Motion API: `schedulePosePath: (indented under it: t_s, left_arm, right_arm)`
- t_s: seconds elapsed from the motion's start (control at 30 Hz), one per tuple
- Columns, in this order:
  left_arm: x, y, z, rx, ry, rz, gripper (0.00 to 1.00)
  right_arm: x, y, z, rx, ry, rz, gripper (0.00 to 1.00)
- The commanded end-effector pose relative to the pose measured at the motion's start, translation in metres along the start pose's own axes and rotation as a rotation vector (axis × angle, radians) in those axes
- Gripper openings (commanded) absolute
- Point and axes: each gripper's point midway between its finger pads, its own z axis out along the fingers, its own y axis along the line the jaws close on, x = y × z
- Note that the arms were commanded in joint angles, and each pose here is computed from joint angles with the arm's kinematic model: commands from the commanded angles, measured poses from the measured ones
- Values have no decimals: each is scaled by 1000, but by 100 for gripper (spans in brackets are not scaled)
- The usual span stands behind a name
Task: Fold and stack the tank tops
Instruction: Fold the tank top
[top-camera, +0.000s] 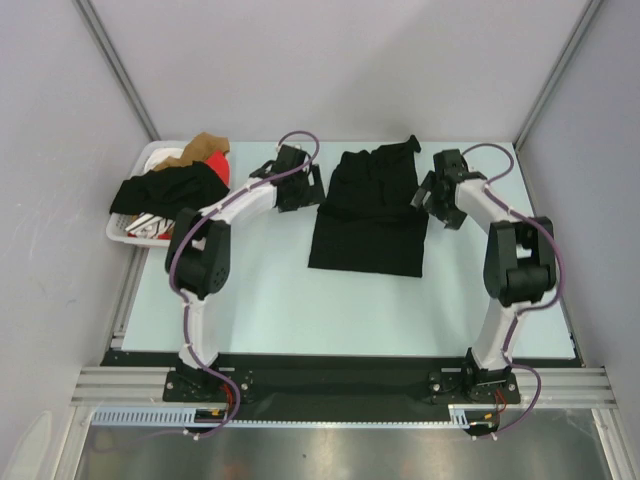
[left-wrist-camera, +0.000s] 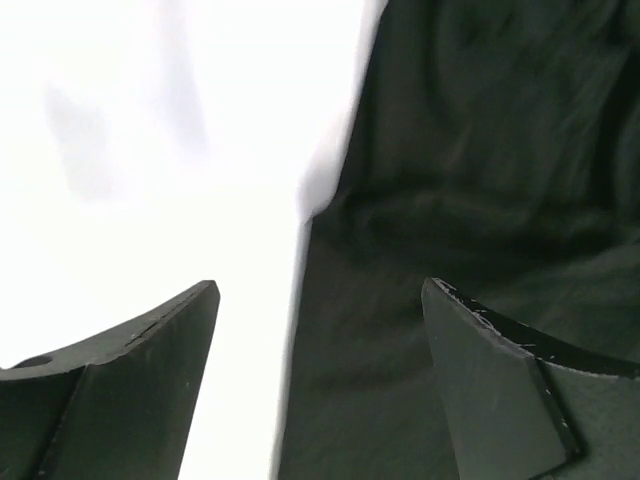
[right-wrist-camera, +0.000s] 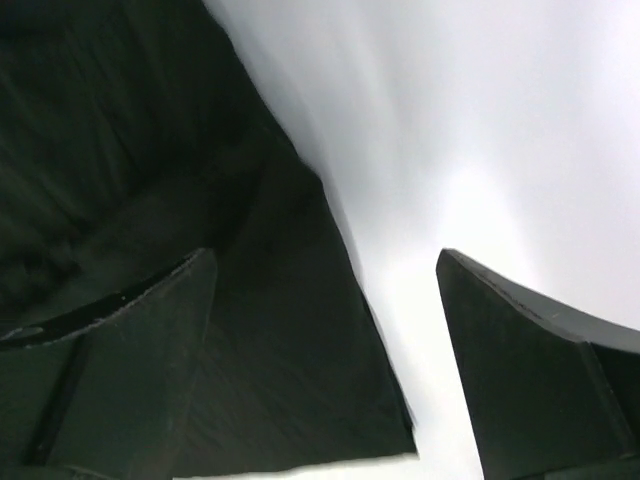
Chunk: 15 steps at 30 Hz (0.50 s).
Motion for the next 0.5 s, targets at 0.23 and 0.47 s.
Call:
schedulePosePath:
  t_s: [0.23, 0.47]
  left_arm:
    - [62, 7, -64, 126, 7, 13, 86]
    - [123, 20, -55, 128, 127, 16, 80]
  right_arm:
    - [75, -26, -68, -249, 5, 4, 74]
    - [132, -38, -73, -335, 107, 20, 61]
